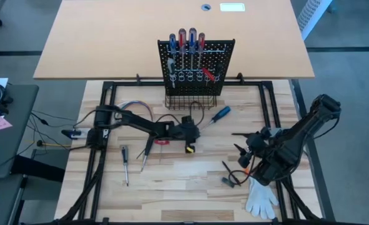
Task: Hang tools onto peg board
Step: Hang the black and blue screwdriver on the black peg board
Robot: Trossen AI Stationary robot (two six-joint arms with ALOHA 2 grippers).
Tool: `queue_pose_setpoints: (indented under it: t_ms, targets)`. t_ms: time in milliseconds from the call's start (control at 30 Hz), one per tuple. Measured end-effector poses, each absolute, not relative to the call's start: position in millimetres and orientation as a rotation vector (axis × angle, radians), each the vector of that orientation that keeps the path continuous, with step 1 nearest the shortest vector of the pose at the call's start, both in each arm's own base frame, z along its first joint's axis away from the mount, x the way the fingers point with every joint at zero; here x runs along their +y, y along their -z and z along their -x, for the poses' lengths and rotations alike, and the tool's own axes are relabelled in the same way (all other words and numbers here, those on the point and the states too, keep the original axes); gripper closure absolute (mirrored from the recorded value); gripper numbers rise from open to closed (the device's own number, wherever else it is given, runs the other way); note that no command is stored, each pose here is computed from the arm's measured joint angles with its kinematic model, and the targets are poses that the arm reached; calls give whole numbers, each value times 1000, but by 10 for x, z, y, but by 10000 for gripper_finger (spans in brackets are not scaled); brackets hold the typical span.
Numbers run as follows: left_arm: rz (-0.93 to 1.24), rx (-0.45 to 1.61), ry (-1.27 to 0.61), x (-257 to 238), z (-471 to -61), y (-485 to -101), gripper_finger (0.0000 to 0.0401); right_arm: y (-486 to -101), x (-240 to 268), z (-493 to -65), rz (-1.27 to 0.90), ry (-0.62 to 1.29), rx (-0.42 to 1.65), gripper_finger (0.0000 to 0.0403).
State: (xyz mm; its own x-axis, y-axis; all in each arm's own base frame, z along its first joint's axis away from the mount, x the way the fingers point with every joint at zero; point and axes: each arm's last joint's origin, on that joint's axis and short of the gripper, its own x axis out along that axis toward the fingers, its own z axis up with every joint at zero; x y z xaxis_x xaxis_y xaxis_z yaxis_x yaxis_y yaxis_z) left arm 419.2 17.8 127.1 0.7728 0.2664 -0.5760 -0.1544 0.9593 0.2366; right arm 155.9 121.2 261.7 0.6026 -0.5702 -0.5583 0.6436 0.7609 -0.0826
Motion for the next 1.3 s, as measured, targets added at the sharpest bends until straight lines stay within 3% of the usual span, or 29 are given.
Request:
queue_pose_setpoints:
  t_ms: [133, 267, 400, 600, 800, 1100, 1300]
  targets:
    - [-193, 716, -322, 197, -4235, -1224, 260, -2594, 1217, -1557, -132, 702, 597, 127]
    - [-212, 745, -356, 210, -4218, -1213, 254, -2595, 1218, -1561, -126, 700, 592, 127]
    - [-225, 776, -352, 205, -4199, -1199, 289, -2595, 1223, -1567, -131, 697, 588, 127]
    - [-237, 813, -356, 232, -4174, -1186, 387, -2598, 1230, -1575, -140, 695, 576, 127]
    - [-308, 868, -312, 182, -4145, -1163, 400, -2598, 1232, -1577, -139, 693, 575, 127]
    - [-351, 861, -356, -33, -4114, -1202, 390, -2600, 1244, -1589, -136, 681, 571, 127]
    - [-333, 832, -360, -17, -4124, -1257, 328, -2601, 1245, -1591, -136, 681, 571, 127]
